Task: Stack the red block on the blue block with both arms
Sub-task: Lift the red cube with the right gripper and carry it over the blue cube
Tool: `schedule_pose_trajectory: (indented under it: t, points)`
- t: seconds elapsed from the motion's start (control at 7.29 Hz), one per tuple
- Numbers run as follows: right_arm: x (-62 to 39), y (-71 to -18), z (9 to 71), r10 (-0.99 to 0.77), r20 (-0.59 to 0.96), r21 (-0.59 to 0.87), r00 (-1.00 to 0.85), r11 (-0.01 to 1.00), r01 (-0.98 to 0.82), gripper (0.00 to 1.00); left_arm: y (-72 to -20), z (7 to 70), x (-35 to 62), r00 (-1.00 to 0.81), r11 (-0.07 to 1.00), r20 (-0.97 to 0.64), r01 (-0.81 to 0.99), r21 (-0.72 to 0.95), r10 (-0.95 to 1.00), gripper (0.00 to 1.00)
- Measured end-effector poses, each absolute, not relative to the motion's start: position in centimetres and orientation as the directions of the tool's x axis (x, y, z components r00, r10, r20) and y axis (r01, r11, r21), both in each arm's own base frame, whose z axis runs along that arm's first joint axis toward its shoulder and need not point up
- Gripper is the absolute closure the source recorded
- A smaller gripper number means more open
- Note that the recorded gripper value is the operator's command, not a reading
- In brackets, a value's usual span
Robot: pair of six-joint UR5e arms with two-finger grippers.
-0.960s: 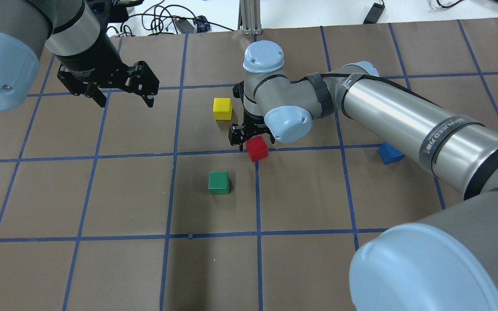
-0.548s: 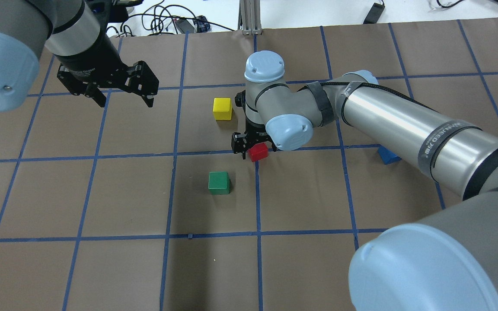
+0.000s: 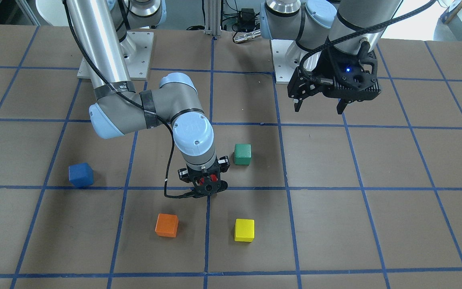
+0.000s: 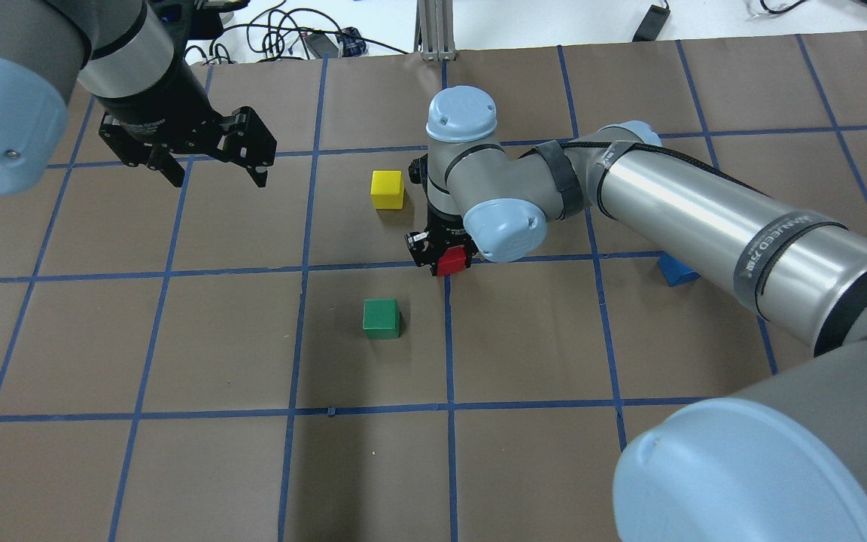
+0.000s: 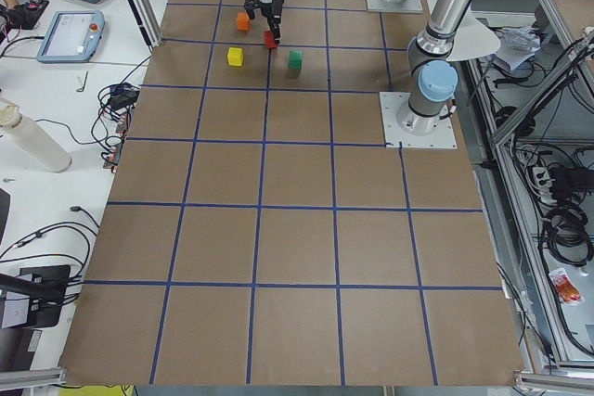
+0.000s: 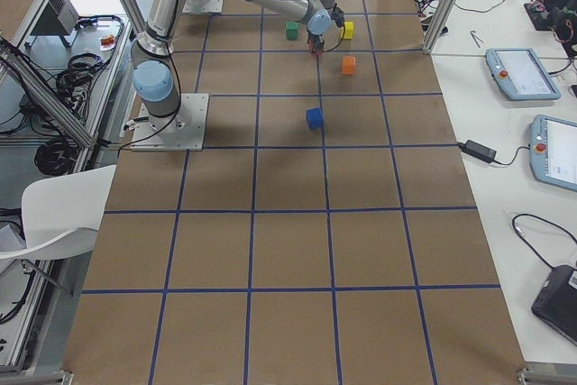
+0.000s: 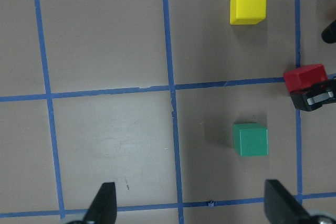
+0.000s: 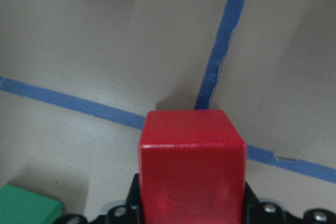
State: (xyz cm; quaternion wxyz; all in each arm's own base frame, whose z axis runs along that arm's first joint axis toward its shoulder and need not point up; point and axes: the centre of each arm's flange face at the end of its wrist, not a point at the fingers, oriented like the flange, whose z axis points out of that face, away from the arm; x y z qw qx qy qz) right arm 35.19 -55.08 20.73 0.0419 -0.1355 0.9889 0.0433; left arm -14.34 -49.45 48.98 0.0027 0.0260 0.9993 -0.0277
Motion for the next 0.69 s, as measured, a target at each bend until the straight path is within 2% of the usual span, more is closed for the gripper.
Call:
schedule_pose_trajectory:
  t: [0.41, 0.69]
  points:
    - [29.9, -55.1, 28.5, -0.189, -0.082, 0.075, -0.979, 0.978, -0.195, 1.0, -49.4, 49.0, -14.4, -0.999, 0.997, -0.006, 0.051, -0.056, 0.051, 0.0]
    - [19.7, -55.9, 33.9, -0.059, -0.078, 0.096, -0.995, 0.993, -0.066, 1.0, -49.4, 49.0, -14.4, -0.999, 0.997, -0.005, 0.051, -0.056, 0.051, 0.0]
